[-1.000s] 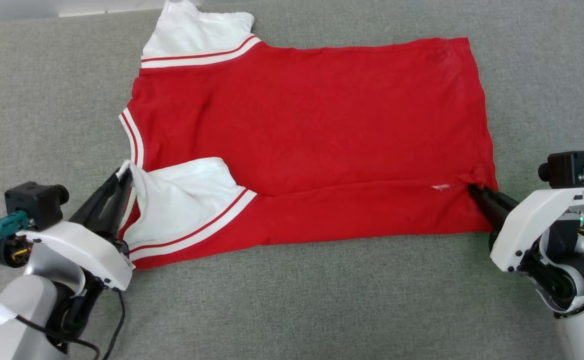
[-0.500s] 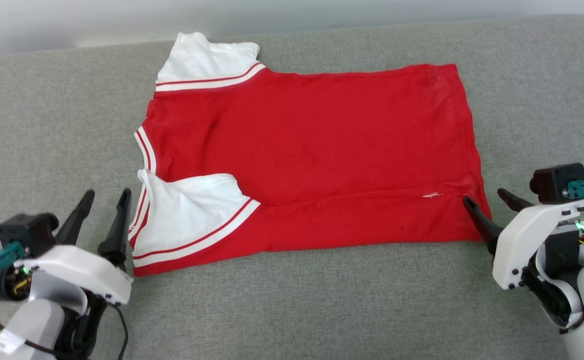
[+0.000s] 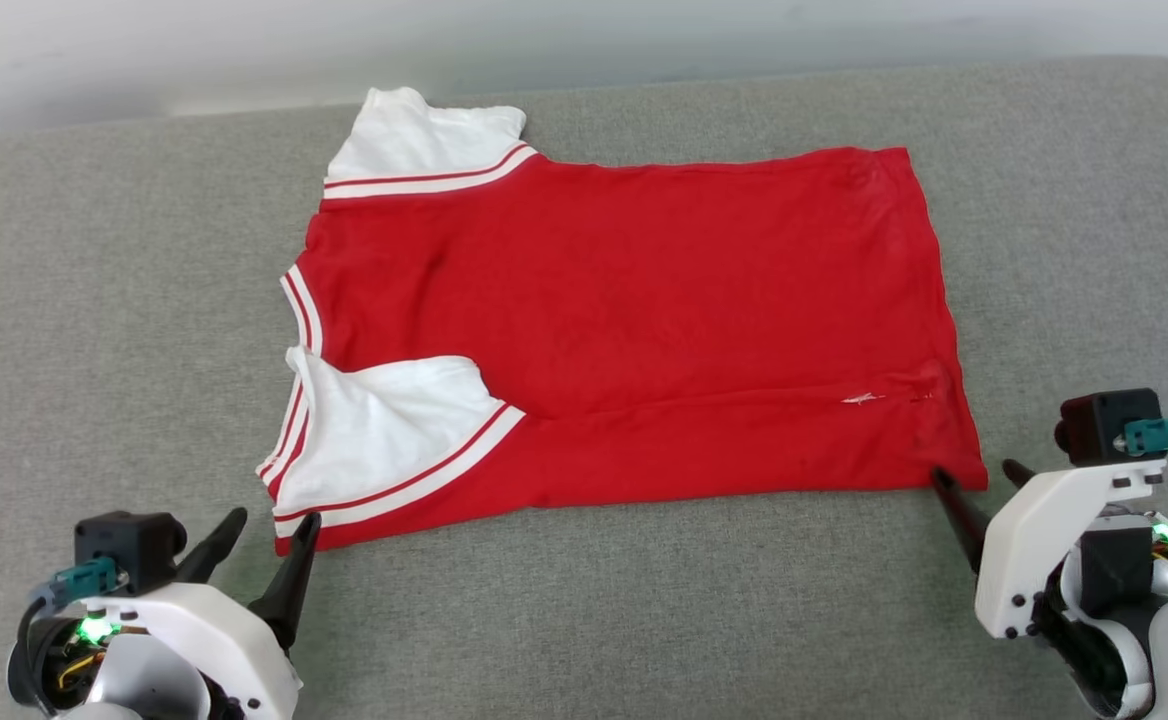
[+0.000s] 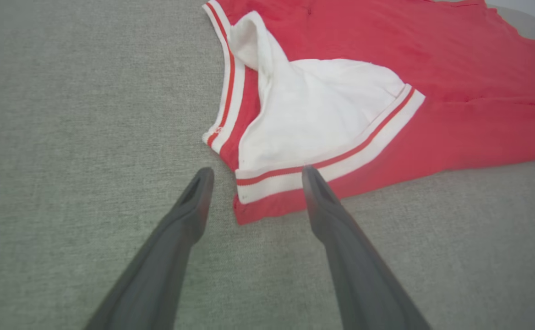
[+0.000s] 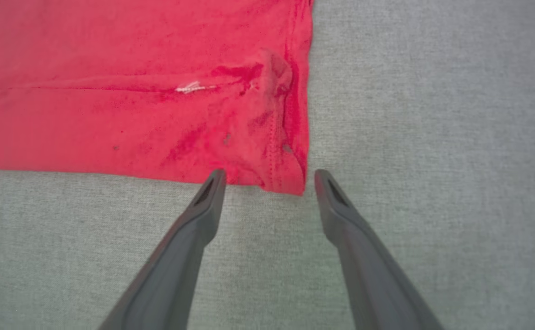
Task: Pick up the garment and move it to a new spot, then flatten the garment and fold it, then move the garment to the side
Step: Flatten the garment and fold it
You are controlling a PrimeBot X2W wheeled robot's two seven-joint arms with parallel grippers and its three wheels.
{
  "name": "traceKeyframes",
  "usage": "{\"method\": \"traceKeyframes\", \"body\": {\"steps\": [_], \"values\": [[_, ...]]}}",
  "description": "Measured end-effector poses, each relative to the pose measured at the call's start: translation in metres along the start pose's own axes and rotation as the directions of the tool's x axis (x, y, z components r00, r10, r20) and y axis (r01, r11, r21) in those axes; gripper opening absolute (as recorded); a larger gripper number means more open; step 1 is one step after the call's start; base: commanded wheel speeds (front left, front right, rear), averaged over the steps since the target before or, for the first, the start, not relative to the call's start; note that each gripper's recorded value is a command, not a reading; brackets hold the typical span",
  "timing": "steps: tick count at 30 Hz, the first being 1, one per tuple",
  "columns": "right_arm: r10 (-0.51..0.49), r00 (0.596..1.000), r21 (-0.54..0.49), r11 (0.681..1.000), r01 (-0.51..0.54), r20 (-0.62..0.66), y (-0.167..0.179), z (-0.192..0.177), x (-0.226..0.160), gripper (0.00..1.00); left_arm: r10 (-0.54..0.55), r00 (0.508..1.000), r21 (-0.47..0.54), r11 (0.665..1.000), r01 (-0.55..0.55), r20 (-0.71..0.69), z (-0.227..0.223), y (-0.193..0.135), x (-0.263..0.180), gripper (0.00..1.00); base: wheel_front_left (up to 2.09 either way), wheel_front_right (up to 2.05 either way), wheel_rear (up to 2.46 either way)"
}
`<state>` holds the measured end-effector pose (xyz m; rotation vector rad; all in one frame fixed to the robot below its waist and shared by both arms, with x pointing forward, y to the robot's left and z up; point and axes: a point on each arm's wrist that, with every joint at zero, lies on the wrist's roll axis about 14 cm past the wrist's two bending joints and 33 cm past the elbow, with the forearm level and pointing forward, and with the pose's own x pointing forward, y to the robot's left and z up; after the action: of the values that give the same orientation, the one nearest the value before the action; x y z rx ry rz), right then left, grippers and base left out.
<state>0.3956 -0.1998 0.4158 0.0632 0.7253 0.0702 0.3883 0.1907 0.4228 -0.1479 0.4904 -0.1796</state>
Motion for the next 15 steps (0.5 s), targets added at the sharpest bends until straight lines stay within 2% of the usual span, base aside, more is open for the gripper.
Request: {"method": "traceKeyframes", "body": {"steps": [15], "values": [[-0.027, 1.000, 0.032, 0.999, 0.026, 0.004, -0.005, 0.000, -0.001, 1.00, 0.055, 0.983, 0.013, 0.998, -0.054, -0.177, -0.033, 0.010, 0.024, 1.00, 0.00, 0.00, 0.00]]}}
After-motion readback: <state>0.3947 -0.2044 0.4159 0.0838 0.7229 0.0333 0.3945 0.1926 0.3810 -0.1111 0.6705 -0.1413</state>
